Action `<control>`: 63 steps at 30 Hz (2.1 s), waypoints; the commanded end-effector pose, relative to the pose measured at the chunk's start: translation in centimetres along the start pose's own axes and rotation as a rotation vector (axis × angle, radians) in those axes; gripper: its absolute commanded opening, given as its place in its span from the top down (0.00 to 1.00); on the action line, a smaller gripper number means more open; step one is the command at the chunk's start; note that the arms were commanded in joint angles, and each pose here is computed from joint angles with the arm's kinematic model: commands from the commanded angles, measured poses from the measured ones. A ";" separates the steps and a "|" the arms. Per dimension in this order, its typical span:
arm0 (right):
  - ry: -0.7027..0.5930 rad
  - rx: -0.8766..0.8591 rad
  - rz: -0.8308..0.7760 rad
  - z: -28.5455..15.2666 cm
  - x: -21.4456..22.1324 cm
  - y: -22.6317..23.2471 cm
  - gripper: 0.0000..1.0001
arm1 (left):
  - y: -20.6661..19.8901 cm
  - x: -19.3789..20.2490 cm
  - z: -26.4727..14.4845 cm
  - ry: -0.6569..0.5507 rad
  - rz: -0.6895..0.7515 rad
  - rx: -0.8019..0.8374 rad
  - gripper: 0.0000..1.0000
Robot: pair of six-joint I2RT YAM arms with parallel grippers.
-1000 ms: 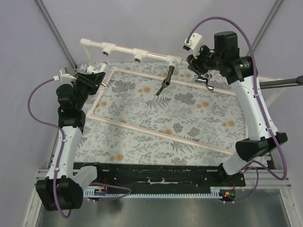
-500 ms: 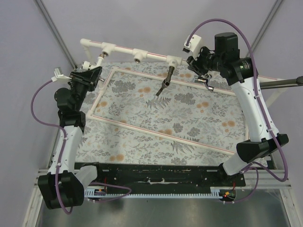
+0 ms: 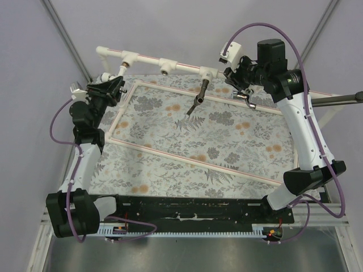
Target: Install the water faucets
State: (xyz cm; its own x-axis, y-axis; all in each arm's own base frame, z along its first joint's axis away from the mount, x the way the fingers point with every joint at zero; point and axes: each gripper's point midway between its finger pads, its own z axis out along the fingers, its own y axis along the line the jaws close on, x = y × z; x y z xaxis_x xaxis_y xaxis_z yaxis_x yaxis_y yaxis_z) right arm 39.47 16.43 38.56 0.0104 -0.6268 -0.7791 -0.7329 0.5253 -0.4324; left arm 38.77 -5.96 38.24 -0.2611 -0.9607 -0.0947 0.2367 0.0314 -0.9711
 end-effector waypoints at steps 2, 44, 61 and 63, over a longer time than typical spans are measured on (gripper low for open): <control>0.092 -0.055 0.066 0.3 2.5 1.9 0.94 | -2.9 -0.1 0.2 -0.012 -0.084 0.041 0.98; 0.098 -0.054 0.052 -0.1 2.7 2.2 0.98 | -2.3 -1.7 0.3 -0.115 -0.130 -0.005 0.98; 0.088 -0.068 0.061 -0.1 2.6 2.4 0.98 | -5.0 -0.4 0.4 -0.085 -0.079 0.029 0.98; 0.088 -0.066 0.060 -0.1 2.6 2.4 0.98 | -5.4 -0.5 0.3 -0.090 -0.071 0.034 0.98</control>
State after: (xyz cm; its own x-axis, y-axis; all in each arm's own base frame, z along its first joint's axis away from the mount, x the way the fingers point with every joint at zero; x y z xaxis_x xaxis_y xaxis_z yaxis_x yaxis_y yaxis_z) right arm 39.43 16.40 38.59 0.0310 -0.6311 -0.7751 -0.7275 0.5175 -0.4505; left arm 39.45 -5.75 38.69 -0.2134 -0.9748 0.0652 0.1168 -0.0917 -0.9889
